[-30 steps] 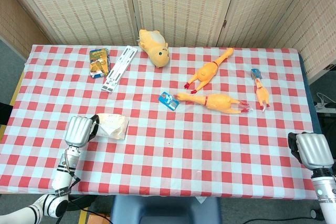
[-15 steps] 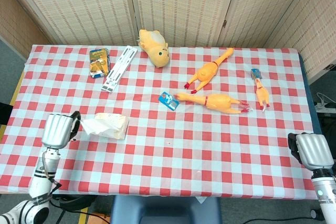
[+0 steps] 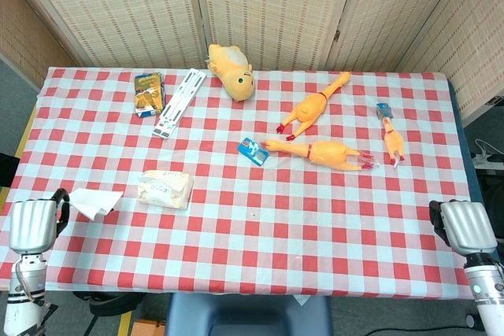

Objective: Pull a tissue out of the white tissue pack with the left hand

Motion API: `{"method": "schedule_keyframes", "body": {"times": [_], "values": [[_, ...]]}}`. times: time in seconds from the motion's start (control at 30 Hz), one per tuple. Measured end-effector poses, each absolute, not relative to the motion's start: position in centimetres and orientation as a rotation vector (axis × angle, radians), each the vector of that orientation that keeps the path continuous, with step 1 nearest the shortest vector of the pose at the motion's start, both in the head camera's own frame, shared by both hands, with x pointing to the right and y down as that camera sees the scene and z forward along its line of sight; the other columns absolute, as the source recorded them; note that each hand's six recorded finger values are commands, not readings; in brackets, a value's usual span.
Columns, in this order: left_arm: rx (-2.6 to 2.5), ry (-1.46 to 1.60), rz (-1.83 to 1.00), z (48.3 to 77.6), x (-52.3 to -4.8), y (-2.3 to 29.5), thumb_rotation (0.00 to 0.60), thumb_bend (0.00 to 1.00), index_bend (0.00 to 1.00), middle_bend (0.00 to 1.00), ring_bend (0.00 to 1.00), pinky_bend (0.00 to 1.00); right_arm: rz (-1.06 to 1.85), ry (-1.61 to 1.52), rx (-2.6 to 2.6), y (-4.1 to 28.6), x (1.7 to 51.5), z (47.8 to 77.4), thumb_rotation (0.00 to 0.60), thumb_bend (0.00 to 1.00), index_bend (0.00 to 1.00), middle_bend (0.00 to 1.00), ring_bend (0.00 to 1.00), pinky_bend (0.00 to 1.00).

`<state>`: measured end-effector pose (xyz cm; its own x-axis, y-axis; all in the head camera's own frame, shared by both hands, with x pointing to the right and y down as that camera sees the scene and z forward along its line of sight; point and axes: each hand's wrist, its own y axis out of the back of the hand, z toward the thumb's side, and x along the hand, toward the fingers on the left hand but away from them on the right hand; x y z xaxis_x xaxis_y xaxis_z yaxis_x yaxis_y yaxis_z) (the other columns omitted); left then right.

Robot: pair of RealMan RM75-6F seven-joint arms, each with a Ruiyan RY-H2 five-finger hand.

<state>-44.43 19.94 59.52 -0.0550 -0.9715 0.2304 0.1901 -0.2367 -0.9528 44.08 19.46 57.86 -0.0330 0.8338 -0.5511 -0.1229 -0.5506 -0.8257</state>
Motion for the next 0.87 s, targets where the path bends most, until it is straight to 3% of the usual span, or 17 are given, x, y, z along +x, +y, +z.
{"method": "schedule_keyframes", "body": {"times": [0.1,0.23,0.4,0.5,0.67,0.87], "values": [[-1.192,0.974,-1.515,59.4,-45.2,20.7,0.6,0.5,0.62,0.88,0.93,1.0,1.679,-0.771,-1.519,19.5,44.1,57.9,0.6,0.92,0.86,0.73,0.61,0.65],[-1.22,0.955,-1.534,59.8,-45.5,21.7,0.6,0.49,0.49,0.8,0.88,0.98,1.68,-0.765,-1.518,19.5,44.0,58.0,0.6,0.92,0.86,0.72,0.61,0.65],[-1.267,0.927,-1.57,60.4,-45.6,22.4,0.6,0.47,0.29,0.6,0.75,0.89,1.685,-0.756,-1.519,19.5,44.0,58.2,0.6,0.92,0.86,0.72,0.61,0.65],[-1.306,0.929,-1.591,60.7,-45.6,22.7,0.6,0.47,0.22,0.51,0.66,0.83,1.688,-0.752,-1.521,19.5,44.0,58.2,0.6,0.92,0.86,0.73,0.61,0.65],[-1.347,0.939,-1.587,60.7,-45.5,23.2,0.6,0.46,0.16,0.41,0.55,0.79,1.687,-0.752,-1.524,19.5,43.9,58.2,0.6,0.92,0.86,0.73,0.61,0.65],[-1.387,0.945,-1.557,60.6,-45.1,23.6,0.6,0.46,0.16,0.41,0.55,0.79,1.686,-0.761,-1.523,19.4,44.0,58.2,0.6,0.92,0.86,0.73,0.61,0.65]]}}
